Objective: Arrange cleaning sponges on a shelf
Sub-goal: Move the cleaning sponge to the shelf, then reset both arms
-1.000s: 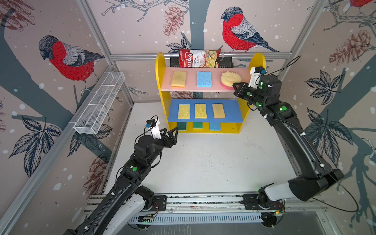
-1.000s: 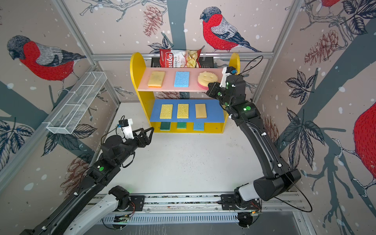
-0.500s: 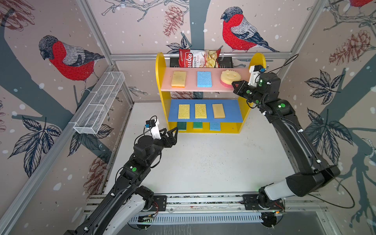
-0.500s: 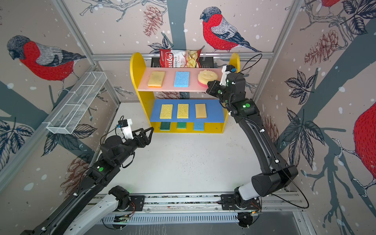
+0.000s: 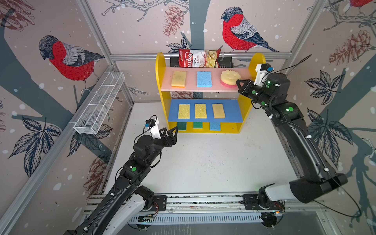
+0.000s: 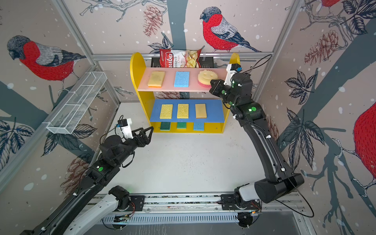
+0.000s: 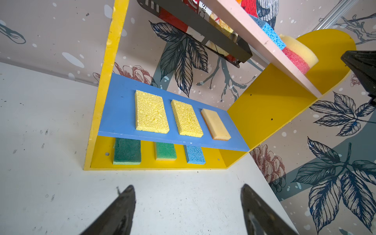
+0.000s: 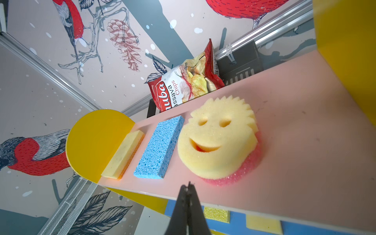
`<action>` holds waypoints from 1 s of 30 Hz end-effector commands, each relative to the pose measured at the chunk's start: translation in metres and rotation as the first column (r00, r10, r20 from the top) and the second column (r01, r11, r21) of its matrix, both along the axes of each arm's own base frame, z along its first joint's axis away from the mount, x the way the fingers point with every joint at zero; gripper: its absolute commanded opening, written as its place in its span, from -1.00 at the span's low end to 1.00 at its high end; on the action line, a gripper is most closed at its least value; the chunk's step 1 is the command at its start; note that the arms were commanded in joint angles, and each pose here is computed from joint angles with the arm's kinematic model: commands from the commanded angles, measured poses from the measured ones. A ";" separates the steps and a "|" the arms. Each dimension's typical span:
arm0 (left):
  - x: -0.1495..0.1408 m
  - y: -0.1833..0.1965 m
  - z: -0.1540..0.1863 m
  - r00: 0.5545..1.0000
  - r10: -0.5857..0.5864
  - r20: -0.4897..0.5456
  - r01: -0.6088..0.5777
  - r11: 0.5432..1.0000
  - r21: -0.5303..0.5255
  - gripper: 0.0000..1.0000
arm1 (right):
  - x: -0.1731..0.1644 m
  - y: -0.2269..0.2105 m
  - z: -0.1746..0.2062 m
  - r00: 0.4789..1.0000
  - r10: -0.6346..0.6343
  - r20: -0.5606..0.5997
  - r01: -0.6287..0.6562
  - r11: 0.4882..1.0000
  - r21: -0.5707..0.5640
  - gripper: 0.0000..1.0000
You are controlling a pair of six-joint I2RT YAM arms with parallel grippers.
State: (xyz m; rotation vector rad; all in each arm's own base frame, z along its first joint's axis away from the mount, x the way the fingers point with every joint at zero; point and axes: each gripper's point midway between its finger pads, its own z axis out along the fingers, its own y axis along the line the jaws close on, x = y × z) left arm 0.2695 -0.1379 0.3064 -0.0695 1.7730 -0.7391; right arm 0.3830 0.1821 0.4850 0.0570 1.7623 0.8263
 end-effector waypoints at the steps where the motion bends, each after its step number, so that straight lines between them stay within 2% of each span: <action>1: 0.000 0.007 0.007 0.999 0.031 0.020 -0.032 0.999 0.022 0.62 | -0.011 -0.010 0.005 0.998 -0.027 0.058 0.028 1.000 -0.013 -0.43; 3: -0.001 0.015 0.008 0.997 0.067 0.024 -0.068 0.997 0.034 0.71 | -0.019 -0.021 0.001 0.995 -0.063 0.080 0.065 0.998 -0.022 -0.01; 4: -0.001 0.018 0.009 0.996 0.082 0.026 -0.083 0.996 0.037 0.95 | -0.021 -0.027 -0.002 0.993 -0.086 0.084 0.088 0.996 -0.027 0.13; 9: -0.003 0.039 0.013 0.982 0.185 0.045 -0.187 0.981 0.055 0.97 | -0.033 -0.062 -0.026 0.972 -0.221 0.080 0.227 0.970 -0.084 0.65; 10: -0.004 0.044 0.014 0.978 0.204 0.050 -0.207 0.977 0.058 0.97 | -0.035 -0.068 -0.031 0.967 -0.241 0.077 0.248 0.964 -0.098 1.00; 16: -0.006 0.067 0.009 0.945 0.318 0.070 -0.323 0.944 0.071 0.97 | -0.038 -0.101 -0.076 0.926 -0.374 0.045 0.375 0.909 -0.182 0.99; 23: -0.012 0.087 0.002 0.904 0.408 0.128 -0.412 0.911 0.004 0.97 | -0.052 -0.157 -0.131 0.809 -0.587 0.036 0.579 0.782 -0.230 0.99; 30: -0.012 0.096 -0.010 0.866 0.456 0.203 -0.456 0.889 -0.050 0.97 | -0.062 -0.189 -0.189 0.736 -0.676 0.033 0.658 0.703 -0.269 0.99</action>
